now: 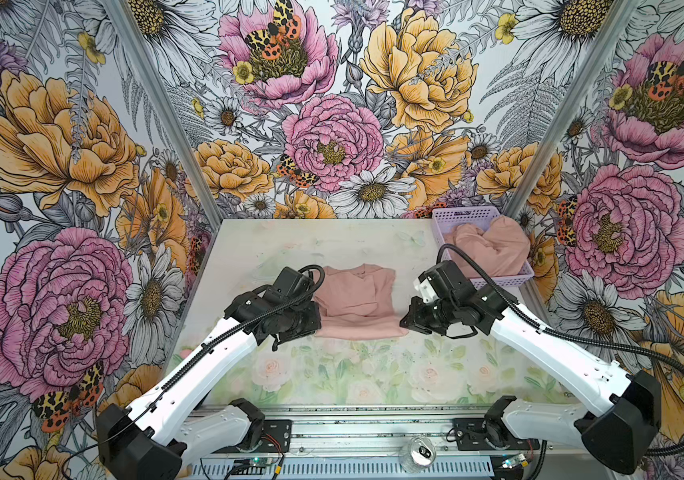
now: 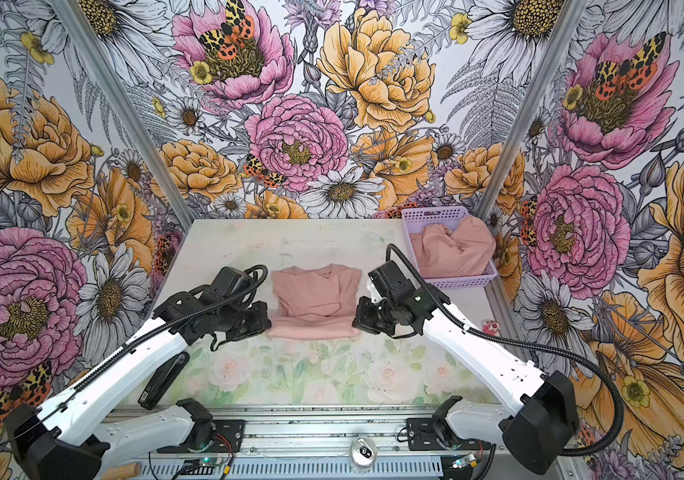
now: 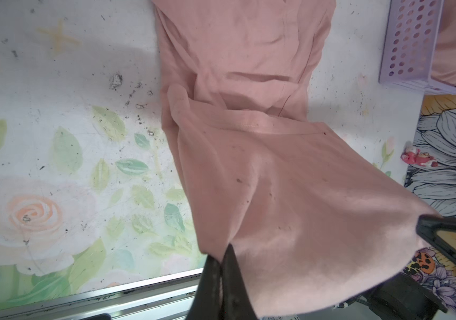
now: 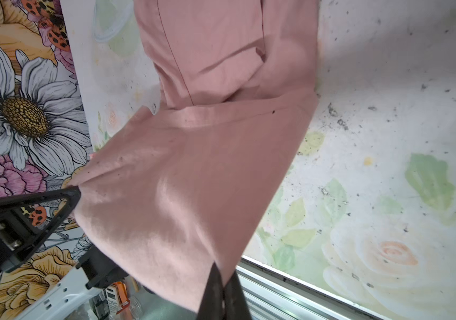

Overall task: Fold and stack the mixed laundry pile
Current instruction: 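Lift the near edge with both grippers and fold it toward the collar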

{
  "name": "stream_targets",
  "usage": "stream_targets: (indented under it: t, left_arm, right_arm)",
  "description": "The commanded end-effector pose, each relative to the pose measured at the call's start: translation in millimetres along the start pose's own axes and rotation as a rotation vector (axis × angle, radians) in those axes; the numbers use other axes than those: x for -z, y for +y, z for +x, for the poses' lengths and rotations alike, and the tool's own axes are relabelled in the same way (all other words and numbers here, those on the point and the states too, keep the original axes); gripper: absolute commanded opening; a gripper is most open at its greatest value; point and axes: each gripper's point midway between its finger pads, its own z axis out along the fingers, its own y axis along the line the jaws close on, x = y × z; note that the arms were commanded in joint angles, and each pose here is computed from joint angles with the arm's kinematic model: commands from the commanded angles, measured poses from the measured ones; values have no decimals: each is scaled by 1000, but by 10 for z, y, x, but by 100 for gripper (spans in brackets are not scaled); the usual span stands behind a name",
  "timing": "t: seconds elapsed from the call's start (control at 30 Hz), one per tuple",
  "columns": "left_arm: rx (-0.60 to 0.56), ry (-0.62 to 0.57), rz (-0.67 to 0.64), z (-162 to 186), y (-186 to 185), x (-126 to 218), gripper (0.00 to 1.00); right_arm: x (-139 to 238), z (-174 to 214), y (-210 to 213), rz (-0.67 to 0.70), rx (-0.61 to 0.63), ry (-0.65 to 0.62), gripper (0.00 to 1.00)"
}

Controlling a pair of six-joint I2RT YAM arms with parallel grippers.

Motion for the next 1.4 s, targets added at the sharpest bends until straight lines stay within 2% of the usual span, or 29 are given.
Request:
stream_targets:
  t: [0.0,0.23,0.6,0.8,1.03,1.07,1.17,1.2,1.27,1.37]
  left_arm:
    - [-60,1,-27,-192,13,-8,0]
    - [-87,19,-54,-705,28,-190,0]
    - [-70,56,-62,-1473,62,-726,0]
    - [-58,98,-77,-1738,151,-1128,0]
    - [-30,106,-101,-2002,316,-1435,0]
    - [-25,104,-103,-2047,343,-1471,3]
    - [-15,85,-118,-2178,410,-1521,42]
    - [-11,75,-125,-2219,438,-1511,51]
    - [1,58,-132,-2279,475,-1475,60]
    - [8,41,-147,-2276,493,-1382,64]
  right_arm:
    - [-4,-212,48,-2,27,6,0]
    - [-175,-809,94,-1,39,2,0]
    - [-600,-1639,9,-14,12,17,0]
    - [-819,-1999,-109,-20,-18,17,0]
    - [-1143,-2273,-273,-20,-46,36,0]
    - [-1197,-2314,-289,-25,-47,39,0]
    - [-1274,-2454,-300,-36,-29,26,23]
    - [-1270,-2497,-289,-39,-22,18,28]
    - [-1208,-2589,-268,-39,-7,-11,36]
    - [-1068,-2593,-225,-28,12,-41,40]
